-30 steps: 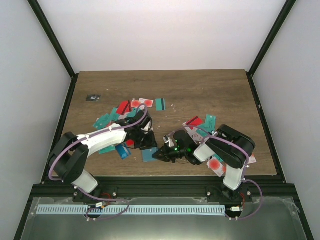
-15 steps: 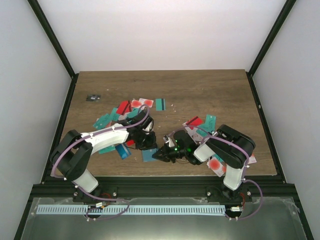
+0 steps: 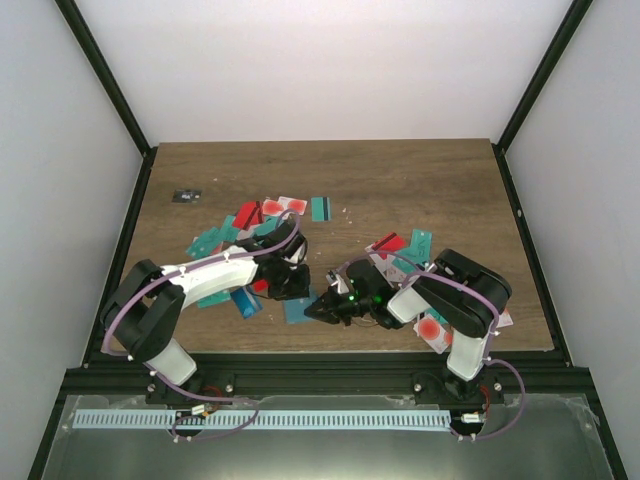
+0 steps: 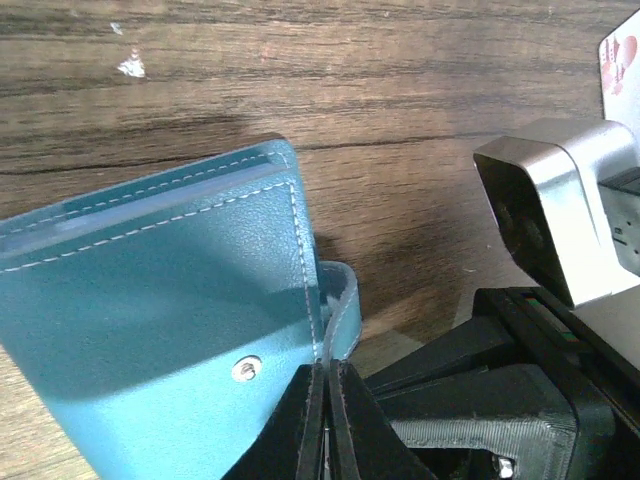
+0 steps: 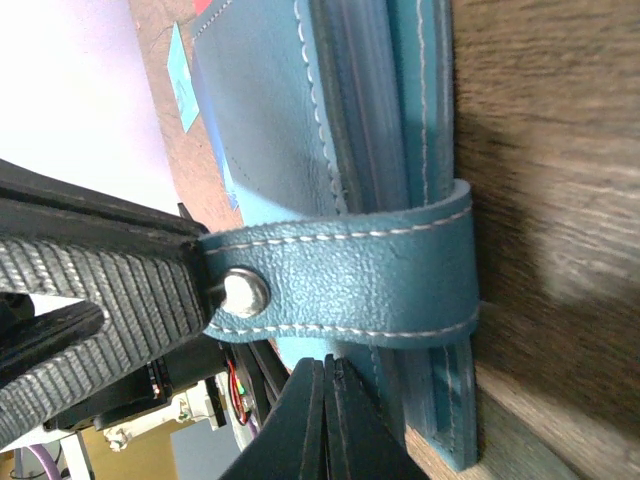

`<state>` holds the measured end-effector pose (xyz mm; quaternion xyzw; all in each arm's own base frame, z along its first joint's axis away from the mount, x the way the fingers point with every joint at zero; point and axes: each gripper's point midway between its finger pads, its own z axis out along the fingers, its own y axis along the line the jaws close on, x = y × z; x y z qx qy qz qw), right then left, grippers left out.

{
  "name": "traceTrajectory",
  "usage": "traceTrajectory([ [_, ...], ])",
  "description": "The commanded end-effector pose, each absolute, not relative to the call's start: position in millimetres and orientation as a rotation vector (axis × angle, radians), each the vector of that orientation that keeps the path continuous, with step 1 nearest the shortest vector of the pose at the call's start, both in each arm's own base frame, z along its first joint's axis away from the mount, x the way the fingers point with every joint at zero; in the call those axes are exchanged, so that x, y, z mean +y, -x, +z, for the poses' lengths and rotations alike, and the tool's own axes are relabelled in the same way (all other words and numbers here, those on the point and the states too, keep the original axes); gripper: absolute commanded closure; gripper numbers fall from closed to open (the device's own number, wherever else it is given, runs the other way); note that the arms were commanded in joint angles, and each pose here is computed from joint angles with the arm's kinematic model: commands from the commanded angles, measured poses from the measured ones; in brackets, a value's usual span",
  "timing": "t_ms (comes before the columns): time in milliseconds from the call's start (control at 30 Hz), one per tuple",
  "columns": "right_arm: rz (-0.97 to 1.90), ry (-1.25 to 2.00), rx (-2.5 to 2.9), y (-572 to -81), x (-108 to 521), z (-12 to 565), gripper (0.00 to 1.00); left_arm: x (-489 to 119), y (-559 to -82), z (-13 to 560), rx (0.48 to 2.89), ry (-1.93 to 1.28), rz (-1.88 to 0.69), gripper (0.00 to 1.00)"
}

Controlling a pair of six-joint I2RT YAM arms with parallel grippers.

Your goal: Put the credit cards into the card holder

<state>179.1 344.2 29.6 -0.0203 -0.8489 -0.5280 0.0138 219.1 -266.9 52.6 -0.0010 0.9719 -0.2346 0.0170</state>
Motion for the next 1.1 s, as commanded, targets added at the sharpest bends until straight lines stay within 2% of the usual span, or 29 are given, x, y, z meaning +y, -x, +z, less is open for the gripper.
traceTrajectory([
  [0, -1.359, 0.227, -2.726, -171, 320, -15, 0.99, -262, -221, 55, 3.02, -0.063, -0.656, 0.96],
  [1067, -1.295, 0.264, -2.731, -170, 316, -22, 0.99, -238, -213, 25, 3.073, -0.159, -0.461, 0.96],
])
